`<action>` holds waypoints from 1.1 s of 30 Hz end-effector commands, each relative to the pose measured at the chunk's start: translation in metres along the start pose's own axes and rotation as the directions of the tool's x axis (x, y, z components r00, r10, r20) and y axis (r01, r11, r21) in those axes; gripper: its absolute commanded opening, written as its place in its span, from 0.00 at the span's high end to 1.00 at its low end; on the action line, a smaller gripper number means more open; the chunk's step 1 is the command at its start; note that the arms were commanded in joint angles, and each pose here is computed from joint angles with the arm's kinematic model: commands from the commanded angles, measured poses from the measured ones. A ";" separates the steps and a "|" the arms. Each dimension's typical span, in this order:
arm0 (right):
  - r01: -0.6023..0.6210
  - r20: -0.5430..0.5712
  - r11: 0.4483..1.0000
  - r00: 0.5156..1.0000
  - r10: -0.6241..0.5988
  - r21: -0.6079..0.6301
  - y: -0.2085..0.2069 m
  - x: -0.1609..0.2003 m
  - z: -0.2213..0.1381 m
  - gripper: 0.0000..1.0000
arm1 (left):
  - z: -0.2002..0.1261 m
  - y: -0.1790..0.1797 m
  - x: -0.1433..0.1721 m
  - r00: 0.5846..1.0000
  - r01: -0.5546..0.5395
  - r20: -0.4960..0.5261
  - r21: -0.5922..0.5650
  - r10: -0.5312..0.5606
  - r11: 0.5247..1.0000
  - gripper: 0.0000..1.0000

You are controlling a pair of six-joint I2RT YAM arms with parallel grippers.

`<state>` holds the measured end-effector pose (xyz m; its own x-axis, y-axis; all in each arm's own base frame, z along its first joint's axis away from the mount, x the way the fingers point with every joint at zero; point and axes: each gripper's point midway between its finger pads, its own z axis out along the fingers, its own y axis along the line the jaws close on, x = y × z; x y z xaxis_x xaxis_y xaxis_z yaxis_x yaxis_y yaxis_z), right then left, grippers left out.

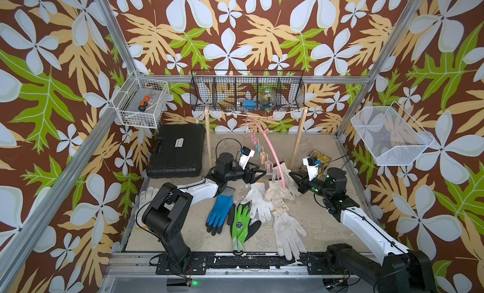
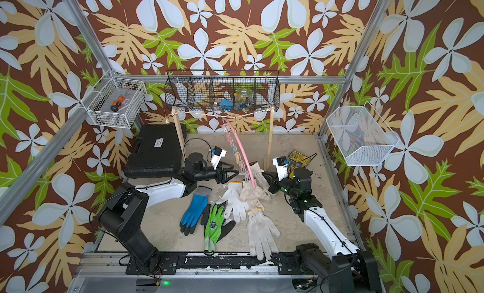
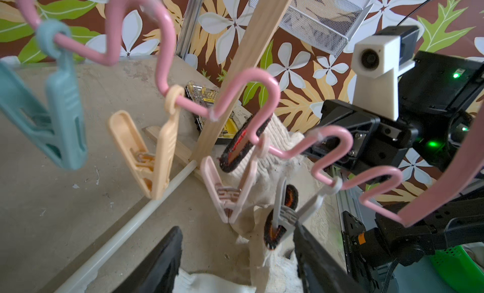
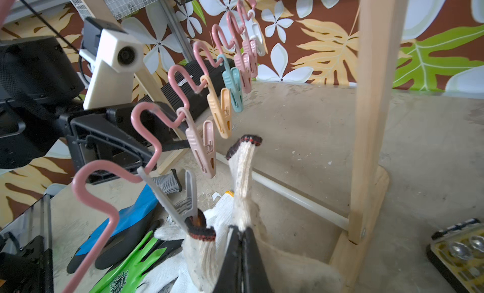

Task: Clip the gloves onto a hanger to dry
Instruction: Open the clamp at the hanger.

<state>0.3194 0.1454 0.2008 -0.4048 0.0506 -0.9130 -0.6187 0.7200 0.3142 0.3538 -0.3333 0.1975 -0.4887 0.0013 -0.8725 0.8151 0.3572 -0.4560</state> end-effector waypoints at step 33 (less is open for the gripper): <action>-0.076 -0.039 0.971 0.997 0.069 -0.226 0.019 0.026 0.018 1.00 | 0.032 -0.007 -0.015 0.995 -0.091 -0.037 0.139 0.097 0.986 0.53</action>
<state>0.3087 0.1703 0.1712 -0.4965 0.0739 -0.8649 -0.6976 0.5591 0.4482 0.3686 -0.3629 0.2011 -0.4328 0.0745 -0.8984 0.8777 0.2623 -0.4011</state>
